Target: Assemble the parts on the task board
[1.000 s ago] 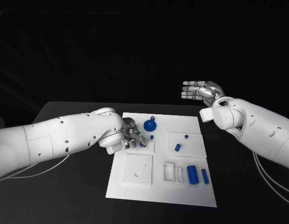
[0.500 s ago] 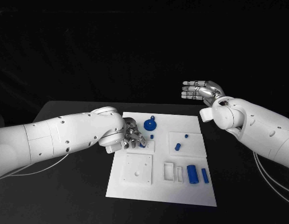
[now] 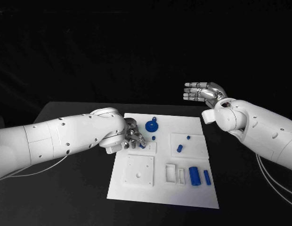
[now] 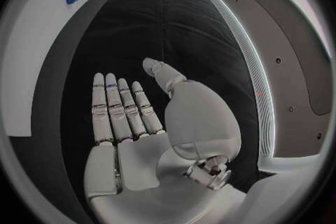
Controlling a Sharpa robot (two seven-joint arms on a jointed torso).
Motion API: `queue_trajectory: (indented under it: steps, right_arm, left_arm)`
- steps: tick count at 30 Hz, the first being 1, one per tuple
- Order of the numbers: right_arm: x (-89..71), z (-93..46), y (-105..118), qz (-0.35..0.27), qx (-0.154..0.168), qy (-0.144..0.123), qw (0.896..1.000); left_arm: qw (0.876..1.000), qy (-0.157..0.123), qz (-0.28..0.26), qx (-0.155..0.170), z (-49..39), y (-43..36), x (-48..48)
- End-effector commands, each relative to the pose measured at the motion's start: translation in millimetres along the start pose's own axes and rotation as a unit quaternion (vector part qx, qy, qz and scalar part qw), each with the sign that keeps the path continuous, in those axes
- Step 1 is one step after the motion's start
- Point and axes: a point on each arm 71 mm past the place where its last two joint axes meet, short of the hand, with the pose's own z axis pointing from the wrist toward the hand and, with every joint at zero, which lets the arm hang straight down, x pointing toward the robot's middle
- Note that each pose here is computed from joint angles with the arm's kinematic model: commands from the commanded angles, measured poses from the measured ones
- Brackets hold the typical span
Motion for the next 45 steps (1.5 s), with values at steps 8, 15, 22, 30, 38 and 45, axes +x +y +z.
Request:
queue_trajectory:
  steps: [8,15,22,30,38,45]
  right_arm:
    - [2.1,-0.3,-1.6,-0.003,-0.001,0.013,1.000]
    - [2.0,-0.7,-2.7,-0.003,0.001,0.013,1.000]
    - [2.3,-0.8,-3.1,-0.003,0.001,0.014,1.000]
    - [2.9,-0.8,-3.2,-0.003,0.001,0.015,1.000]
    - [2.8,-0.9,-3.5,-0.003,0.001,0.015,1.000]
    - [2.8,-1.0,-4.3,-0.003,0.002,0.015,1.000]
  left_arm:
    - [1.000,0.002,0.012,-0.003,-0.1,1.4,-0.5]
    - [1.000,0.009,0.014,-0.003,0.3,0.7,0.4]
    - [1.000,0.013,0.015,-0.003,0.5,0.4,1.2]
    - [1.000,0.016,0.016,-0.001,0.3,-1.0,2.5]
    - [1.000,0.019,0.018,-0.002,0.5,-1.6,3.1]
    - [0.999,0.021,0.024,-0.001,1.4,-3.1,4.1]
